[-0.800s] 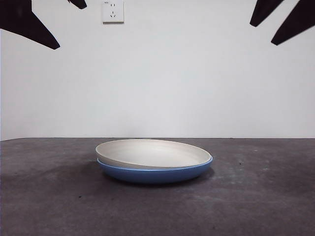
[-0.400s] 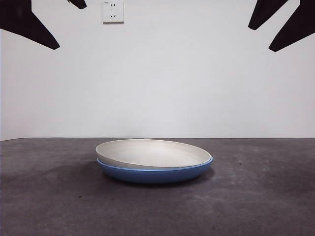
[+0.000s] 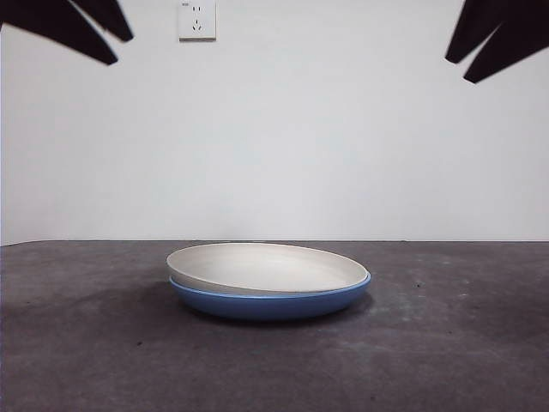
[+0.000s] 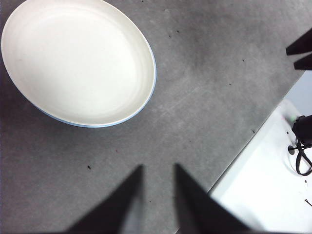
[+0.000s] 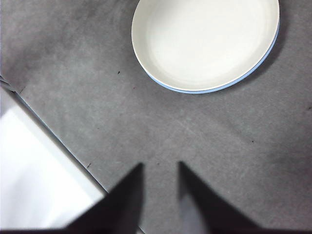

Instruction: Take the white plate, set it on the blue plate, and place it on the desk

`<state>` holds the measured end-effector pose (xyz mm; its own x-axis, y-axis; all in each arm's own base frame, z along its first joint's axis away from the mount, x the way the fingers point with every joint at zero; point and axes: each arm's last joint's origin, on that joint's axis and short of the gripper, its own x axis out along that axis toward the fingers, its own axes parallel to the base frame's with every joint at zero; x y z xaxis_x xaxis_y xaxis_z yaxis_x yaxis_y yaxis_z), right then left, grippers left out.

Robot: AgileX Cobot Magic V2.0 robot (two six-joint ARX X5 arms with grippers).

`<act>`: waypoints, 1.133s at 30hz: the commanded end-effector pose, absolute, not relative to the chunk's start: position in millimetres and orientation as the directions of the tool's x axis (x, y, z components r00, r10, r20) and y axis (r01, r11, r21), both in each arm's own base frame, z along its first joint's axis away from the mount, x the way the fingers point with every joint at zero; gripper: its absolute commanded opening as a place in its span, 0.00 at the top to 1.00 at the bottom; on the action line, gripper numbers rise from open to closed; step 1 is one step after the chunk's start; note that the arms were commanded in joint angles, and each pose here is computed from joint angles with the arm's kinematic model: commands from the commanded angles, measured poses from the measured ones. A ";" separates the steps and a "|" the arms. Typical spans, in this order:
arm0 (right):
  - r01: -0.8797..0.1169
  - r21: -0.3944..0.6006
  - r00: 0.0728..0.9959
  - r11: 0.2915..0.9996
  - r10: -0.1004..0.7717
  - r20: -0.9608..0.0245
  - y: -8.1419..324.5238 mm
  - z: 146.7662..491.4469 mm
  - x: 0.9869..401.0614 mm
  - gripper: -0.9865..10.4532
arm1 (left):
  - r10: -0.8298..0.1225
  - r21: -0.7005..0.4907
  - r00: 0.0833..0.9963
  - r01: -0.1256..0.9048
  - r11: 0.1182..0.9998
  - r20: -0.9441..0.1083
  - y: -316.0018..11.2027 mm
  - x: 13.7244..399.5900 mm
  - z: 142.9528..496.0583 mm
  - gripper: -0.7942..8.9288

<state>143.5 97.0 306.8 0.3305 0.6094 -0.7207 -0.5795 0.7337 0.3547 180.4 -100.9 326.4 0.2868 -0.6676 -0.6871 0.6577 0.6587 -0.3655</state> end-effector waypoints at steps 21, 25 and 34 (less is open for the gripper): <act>-0.608 0.341 0.345 0.717 0.625 -0.700 99.7 310.1 145.8 0.90 | -0.675 -0.357 0.284 0.676 0.645 -0.681 -102.4 181.0 328.3 0.91; -0.608 0.341 0.345 0.717 0.625 -0.700 99.7 310.1 145.8 0.90 | -0.675 -0.357 0.284 0.676 0.645 -0.681 -102.4 181.0 328.3 0.91; -0.608 0.341 0.345 0.717 0.625 -0.700 99.7 310.1 145.8 0.90 | -0.703 -0.260 0.385 0.737 0.624 -0.597 -91.9 170.8 346.4 0.91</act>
<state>144.9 97.8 308.1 0.3438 0.6173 -0.7076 -0.5886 0.7288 0.3498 172.5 -92.8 338.5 0.3563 -0.6869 -0.6334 0.6886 0.6513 -0.3188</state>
